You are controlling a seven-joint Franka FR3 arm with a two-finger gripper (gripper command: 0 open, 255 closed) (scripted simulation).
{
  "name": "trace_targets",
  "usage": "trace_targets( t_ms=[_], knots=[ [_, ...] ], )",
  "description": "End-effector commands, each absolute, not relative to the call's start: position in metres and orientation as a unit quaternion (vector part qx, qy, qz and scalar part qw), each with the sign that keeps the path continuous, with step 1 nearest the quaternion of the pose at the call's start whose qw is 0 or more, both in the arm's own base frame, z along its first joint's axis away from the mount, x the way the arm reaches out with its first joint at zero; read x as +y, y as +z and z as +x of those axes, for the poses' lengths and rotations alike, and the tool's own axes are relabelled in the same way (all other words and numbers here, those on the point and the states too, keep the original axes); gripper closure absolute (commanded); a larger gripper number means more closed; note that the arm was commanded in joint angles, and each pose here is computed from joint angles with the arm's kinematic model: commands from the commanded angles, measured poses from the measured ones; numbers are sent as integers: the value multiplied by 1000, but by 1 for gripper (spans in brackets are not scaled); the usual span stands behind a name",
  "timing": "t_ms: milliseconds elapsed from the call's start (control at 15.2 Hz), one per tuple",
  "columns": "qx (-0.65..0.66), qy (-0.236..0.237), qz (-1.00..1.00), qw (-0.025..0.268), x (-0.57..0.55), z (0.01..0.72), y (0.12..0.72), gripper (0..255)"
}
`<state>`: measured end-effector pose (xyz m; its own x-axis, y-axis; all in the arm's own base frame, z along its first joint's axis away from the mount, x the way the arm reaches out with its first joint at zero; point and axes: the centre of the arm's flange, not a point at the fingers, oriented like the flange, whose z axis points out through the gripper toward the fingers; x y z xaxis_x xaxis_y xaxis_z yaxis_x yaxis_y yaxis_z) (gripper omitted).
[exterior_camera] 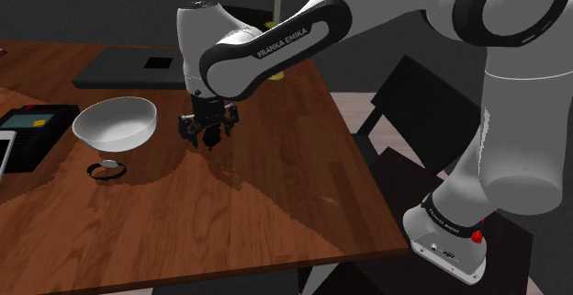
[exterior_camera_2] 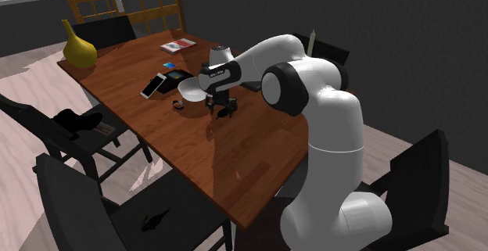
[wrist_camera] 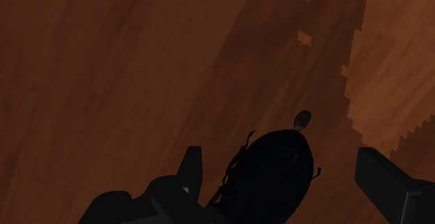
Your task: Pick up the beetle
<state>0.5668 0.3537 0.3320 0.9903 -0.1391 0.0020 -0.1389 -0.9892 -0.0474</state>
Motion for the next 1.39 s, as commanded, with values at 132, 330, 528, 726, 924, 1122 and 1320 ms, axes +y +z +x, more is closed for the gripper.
trace_targets(
  t_ms=[132, 330, 528, 726, 924, 1122, 1320],
  knots=[
    [70, -3, -997, 24, 353, 566, 325, 255],
    [70, -3, -997, 24, 353, 566, 325, 255],
    [70, -3, -997, 24, 352, 567, 325, 255],
    [70, -3, -997, 24, 353, 566, 325, 255],
    [70, -3, -997, 24, 353, 566, 341, 255],
    [70, -3, -997, 24, 353, 566, 356, 255],
    [70, -3, -997, 24, 353, 566, 372, 255]
  ],
)
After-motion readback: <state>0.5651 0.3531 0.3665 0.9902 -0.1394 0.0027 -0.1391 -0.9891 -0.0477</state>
